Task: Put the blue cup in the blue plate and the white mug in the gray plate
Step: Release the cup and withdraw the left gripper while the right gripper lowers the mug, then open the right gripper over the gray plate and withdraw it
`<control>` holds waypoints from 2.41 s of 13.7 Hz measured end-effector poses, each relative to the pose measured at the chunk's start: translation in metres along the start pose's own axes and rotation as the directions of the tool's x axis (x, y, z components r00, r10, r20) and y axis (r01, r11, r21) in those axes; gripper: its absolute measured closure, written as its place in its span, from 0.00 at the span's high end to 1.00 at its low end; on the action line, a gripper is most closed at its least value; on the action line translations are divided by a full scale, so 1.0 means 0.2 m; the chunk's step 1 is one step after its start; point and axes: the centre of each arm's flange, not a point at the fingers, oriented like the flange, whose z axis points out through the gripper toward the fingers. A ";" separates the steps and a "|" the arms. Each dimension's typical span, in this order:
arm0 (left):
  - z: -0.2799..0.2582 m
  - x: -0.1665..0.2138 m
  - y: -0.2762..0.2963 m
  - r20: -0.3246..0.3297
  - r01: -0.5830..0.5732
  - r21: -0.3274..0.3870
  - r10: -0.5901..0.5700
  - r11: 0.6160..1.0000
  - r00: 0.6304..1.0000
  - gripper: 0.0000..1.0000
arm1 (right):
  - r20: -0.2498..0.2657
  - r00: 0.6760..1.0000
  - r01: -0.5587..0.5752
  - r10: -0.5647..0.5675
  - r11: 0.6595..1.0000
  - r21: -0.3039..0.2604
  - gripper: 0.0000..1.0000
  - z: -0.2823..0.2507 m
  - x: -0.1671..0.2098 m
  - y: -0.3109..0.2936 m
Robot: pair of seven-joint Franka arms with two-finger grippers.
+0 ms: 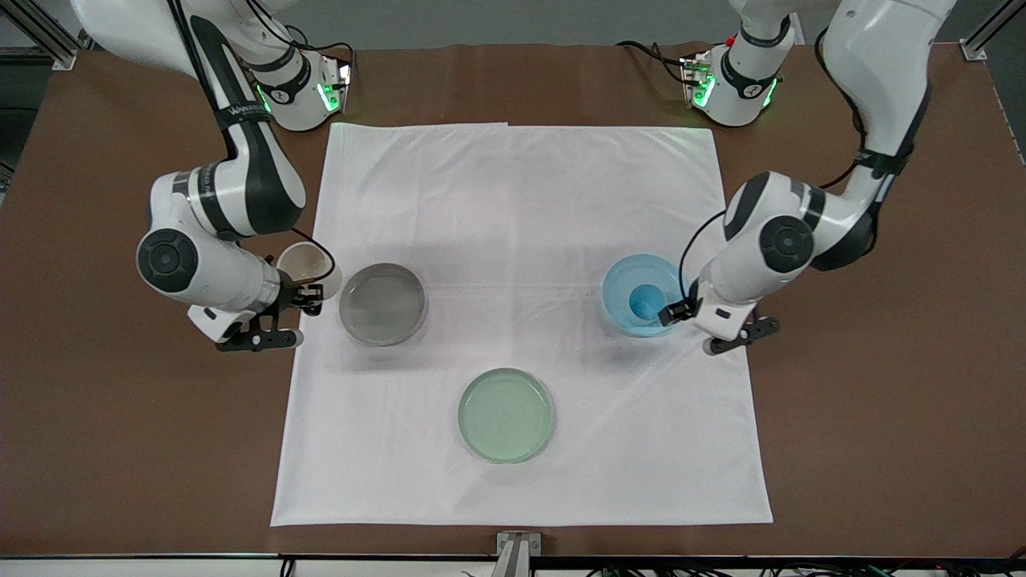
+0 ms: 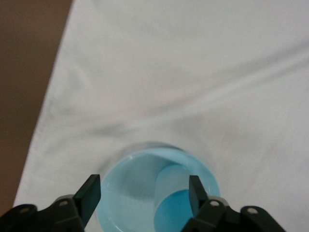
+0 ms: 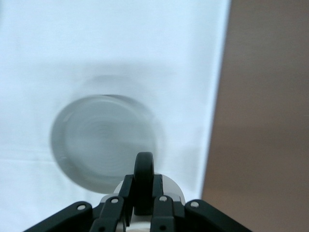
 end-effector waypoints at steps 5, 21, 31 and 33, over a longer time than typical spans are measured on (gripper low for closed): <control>-0.57 0.41 -0.27 -0.095 0.034 -0.018 -0.036 0.999 0.995 1.00 | -0.034 0.998 -0.050 0.051 0.999 0.017 0.19 0.24 0.05 -0.23; -1.62 0.35 -0.83 0.025 -0.287 0.138 0.287 0.948 0.958 1.00 | -0.043 0.991 -0.128 0.127 0.992 -0.014 0.34 0.49 0.12 -0.28; -1.71 0.00 -0.87 0.077 -0.328 0.097 0.321 0.940 0.944 1.00 | 0.143 0.967 -0.210 0.210 0.978 -0.012 1.00 -0.51 -0.25 0.09; -1.71 -0.05 -0.86 0.070 -0.334 0.100 0.328 0.937 0.942 1.00 | 0.147 0.958 -0.247 0.247 0.969 -0.020 1.00 -0.77 -0.43 0.31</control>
